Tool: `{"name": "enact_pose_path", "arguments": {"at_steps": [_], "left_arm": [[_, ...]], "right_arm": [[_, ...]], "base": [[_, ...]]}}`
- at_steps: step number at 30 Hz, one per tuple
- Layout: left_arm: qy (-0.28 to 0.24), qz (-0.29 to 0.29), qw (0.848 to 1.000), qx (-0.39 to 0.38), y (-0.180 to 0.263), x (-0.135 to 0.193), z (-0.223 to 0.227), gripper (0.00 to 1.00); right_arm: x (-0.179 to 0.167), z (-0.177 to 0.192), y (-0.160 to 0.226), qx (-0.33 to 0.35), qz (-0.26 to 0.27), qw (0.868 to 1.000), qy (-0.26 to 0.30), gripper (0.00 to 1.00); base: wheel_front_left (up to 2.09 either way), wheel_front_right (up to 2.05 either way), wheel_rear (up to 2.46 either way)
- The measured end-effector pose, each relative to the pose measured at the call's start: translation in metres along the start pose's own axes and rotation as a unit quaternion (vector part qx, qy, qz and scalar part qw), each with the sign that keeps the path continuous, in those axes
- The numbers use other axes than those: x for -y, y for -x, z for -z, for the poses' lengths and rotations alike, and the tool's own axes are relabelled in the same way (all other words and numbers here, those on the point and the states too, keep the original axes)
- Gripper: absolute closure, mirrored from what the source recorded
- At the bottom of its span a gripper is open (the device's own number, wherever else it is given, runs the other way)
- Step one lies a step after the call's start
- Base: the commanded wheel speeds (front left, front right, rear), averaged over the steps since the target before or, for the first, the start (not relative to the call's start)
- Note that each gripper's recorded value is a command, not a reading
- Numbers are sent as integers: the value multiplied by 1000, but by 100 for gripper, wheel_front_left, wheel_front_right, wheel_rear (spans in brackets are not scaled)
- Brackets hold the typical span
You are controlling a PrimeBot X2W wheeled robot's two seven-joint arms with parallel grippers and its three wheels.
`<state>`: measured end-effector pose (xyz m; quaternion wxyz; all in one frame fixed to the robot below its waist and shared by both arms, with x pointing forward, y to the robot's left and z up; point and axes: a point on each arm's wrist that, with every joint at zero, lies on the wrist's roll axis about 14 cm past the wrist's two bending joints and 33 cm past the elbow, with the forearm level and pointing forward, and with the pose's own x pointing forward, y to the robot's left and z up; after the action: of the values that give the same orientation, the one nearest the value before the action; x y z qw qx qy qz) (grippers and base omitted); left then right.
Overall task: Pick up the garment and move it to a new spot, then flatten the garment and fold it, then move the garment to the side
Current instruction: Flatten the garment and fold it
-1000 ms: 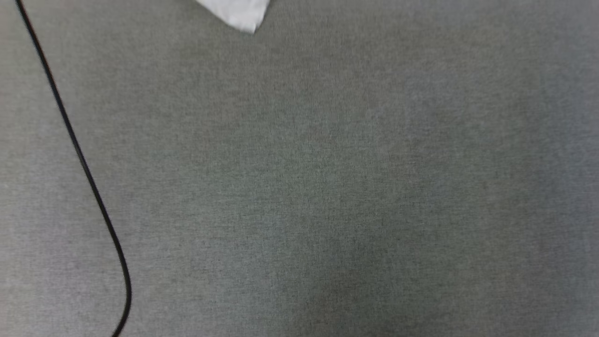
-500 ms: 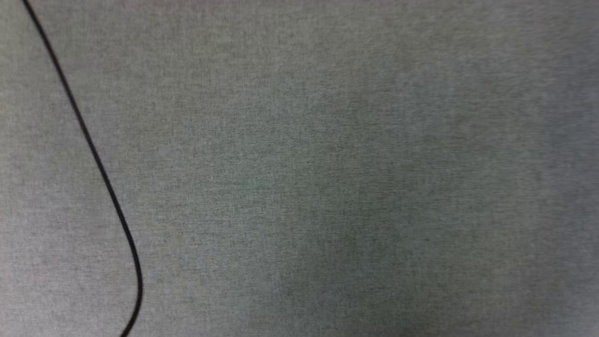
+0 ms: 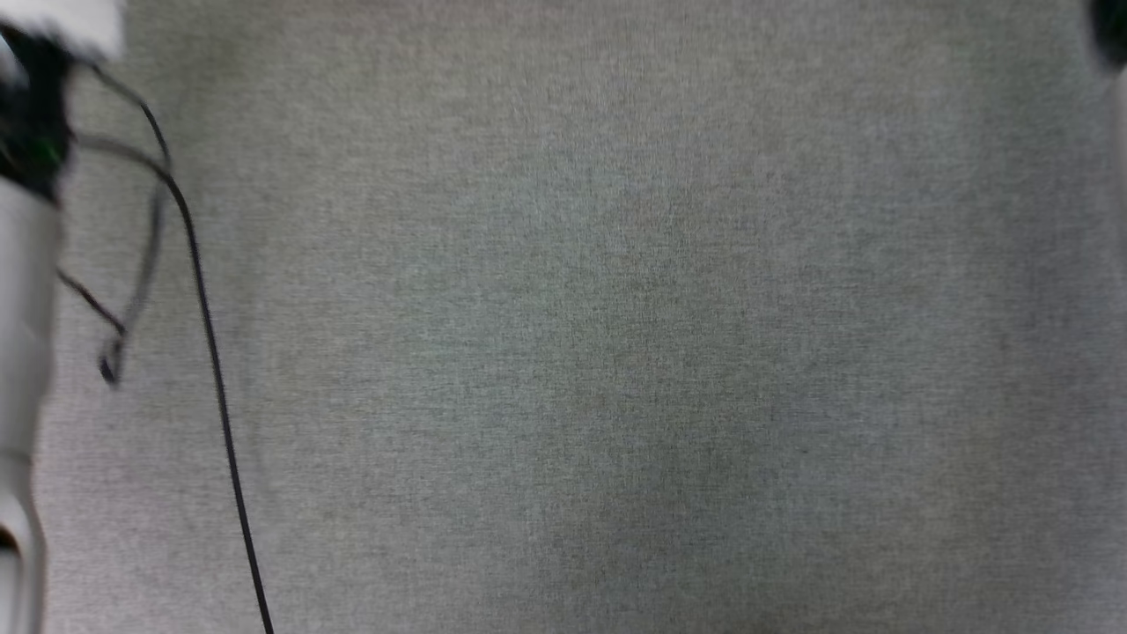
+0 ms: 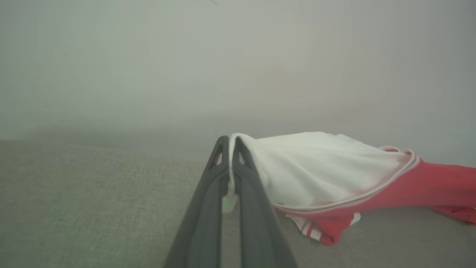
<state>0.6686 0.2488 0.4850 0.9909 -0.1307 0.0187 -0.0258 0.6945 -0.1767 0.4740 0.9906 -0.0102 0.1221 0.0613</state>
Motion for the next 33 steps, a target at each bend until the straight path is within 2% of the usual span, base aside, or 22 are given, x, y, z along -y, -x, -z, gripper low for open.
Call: {"name": "enact_pose_path", "arguments": {"at_steps": [6,10,26,33], "left_arm": [[22,-13,998,-55,63,-9,45,100],[35,-27,996,-80,108,-14,62,100],[74,-86,988,-109,277,-6,77,100],[90,-112,982,-125,337,0,79,100]], "right_arm": [[-6,60,47,-46,-5,999,-26,100],[-3,86,86,-66,-1,997,-42,100],[4,134,247,-90,19,990,-111,100],[1,150,301,-102,27,986,-130,100]], "base": [[0,0,0],[0,0,0],[0,0,0],[0,0,0]]}}
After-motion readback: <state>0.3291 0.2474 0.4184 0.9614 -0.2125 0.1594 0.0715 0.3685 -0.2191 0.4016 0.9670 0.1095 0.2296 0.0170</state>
